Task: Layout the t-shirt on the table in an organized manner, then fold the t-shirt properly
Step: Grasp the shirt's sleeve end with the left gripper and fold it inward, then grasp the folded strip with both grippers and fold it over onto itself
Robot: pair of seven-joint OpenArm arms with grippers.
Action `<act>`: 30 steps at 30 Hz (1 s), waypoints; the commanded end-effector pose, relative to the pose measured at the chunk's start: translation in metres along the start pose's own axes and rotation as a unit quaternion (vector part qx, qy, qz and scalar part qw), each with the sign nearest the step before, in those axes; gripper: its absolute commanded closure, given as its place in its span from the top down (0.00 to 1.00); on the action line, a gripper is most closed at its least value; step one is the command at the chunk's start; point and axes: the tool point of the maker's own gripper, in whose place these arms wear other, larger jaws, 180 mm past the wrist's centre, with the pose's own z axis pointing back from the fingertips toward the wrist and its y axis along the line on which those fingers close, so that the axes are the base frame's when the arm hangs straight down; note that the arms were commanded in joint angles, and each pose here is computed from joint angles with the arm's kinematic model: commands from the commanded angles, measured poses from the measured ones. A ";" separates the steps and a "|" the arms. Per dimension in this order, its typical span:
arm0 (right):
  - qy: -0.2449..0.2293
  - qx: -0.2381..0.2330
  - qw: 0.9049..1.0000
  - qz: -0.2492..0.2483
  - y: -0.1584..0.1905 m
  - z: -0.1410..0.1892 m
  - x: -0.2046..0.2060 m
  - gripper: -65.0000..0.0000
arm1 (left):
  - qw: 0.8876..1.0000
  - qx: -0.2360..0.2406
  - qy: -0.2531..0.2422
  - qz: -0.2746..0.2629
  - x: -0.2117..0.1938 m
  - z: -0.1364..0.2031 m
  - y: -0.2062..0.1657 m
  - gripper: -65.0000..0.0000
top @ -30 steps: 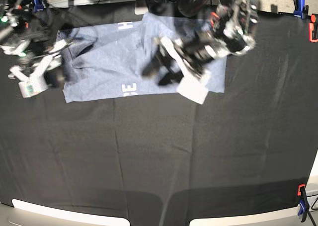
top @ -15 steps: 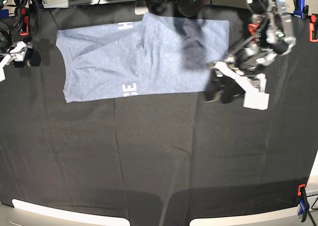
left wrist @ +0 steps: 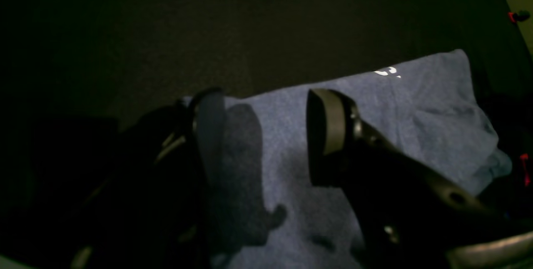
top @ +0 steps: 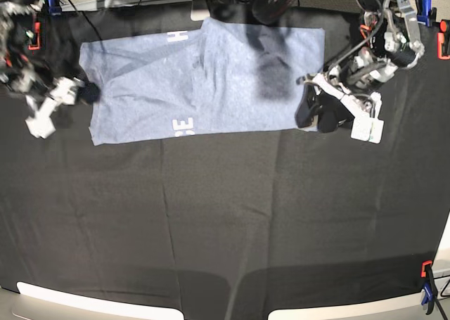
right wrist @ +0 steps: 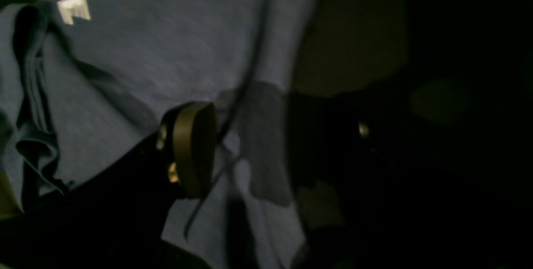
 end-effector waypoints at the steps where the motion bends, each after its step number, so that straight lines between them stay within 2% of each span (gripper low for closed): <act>1: -0.006 0.004 1.000 0.017 0.003 0.002 0.010 0.61 | 1.000 -0.009 -0.025 -0.008 0.014 0.001 -0.005 0.45; 6: 0.040 0.031 0.998 0.041 0.023 -0.016 -0.003 0.61 | 1.000 -0.009 -0.024 -0.008 0.013 0.001 -0.004 0.45; 9: 0.043 0.047 0.997 0.042 0.031 -0.020 -0.005 0.58 | 1.000 -0.009 -0.024 -0.008 0.013 0.001 -0.004 0.45; 12: 0.022 0.077 0.996 0.027 0.042 -0.019 0.002 0.46 | 1.000 -0.009 -0.024 -0.008 0.013 0.001 -0.004 0.45; 15: 0.017 0.083 0.996 0.024 0.044 -0.019 0.004 0.32 | 1.000 0.003 -0.012 -0.020 0.009 0.001 0.000 0.45; 19: 0.019 0.078 0.996 0.026 0.042 -0.018 0.003 0.00 | 0.999 0.019 0.003 -0.034 0.003 0.002 0.006 0.45; 25: -0.015 0.065 0.997 0.039 0.039 -0.004 0.024 0.00 | 0.999 0.020 0.011 -0.028 -0.006 0.005 0.005 0.45; 30: -0.045 0.076 0.992 0.088 0.069 0.002 0.042 0.00 | 0.999 0.021 0.003 -0.024 -0.008 0.008 0.005 0.45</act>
